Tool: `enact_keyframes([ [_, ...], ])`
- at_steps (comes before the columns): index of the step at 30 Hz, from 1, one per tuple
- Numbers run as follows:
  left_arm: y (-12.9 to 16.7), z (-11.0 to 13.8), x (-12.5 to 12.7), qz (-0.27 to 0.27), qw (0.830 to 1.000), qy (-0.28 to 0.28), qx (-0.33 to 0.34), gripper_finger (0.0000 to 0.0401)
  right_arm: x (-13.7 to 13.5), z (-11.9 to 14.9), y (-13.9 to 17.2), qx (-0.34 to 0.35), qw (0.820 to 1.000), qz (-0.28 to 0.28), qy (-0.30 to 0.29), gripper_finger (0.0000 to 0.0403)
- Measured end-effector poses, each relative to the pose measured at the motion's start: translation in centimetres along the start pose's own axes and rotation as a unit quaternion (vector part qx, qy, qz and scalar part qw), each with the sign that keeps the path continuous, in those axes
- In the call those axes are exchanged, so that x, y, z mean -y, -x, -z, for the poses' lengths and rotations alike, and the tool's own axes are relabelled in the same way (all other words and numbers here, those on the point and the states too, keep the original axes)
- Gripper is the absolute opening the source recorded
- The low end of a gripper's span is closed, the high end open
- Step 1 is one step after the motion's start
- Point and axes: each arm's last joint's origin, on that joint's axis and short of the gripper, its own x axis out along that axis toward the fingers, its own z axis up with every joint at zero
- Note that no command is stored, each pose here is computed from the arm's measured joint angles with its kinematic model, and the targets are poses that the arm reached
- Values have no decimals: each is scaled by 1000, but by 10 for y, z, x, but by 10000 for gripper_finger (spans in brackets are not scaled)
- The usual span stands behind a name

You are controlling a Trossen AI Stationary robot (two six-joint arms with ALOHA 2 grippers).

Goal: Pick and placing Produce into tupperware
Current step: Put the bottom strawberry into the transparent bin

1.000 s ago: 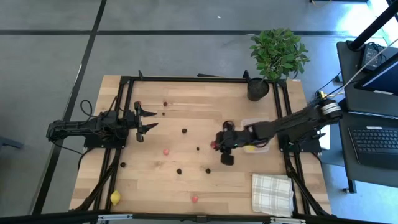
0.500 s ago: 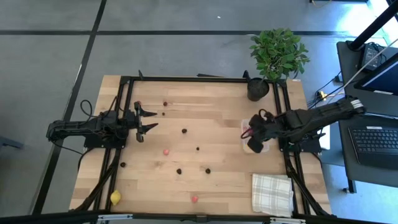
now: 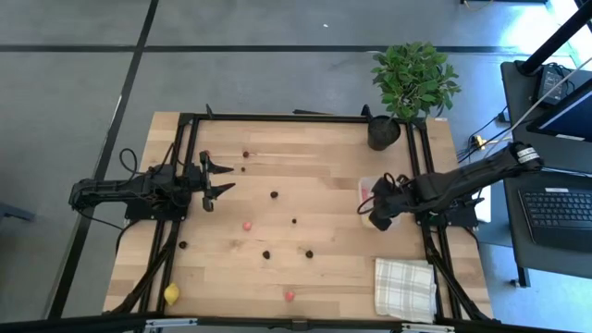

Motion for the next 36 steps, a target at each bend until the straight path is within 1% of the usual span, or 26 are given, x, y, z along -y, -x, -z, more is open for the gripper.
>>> enact_keyframes([
  [2,0,0,0,0,1000,0,0,218,-1,3,-8,2,1000,-12,-3,122],
  [7,0,0,0,0,1000,0,0,218,1,8,-18,4,1000,-18,-5,122],
  [22,0,0,0,0,1000,0,0,218,1,8,-19,5,1000,-18,-7,125],
  [29,0,0,0,0,1000,0,0,218,0,9,-19,-5,1000,-26,-8,150],
  [36,0,0,0,0,1000,0,0,218,-1,9,-19,-14,999,-36,-8,189],
])
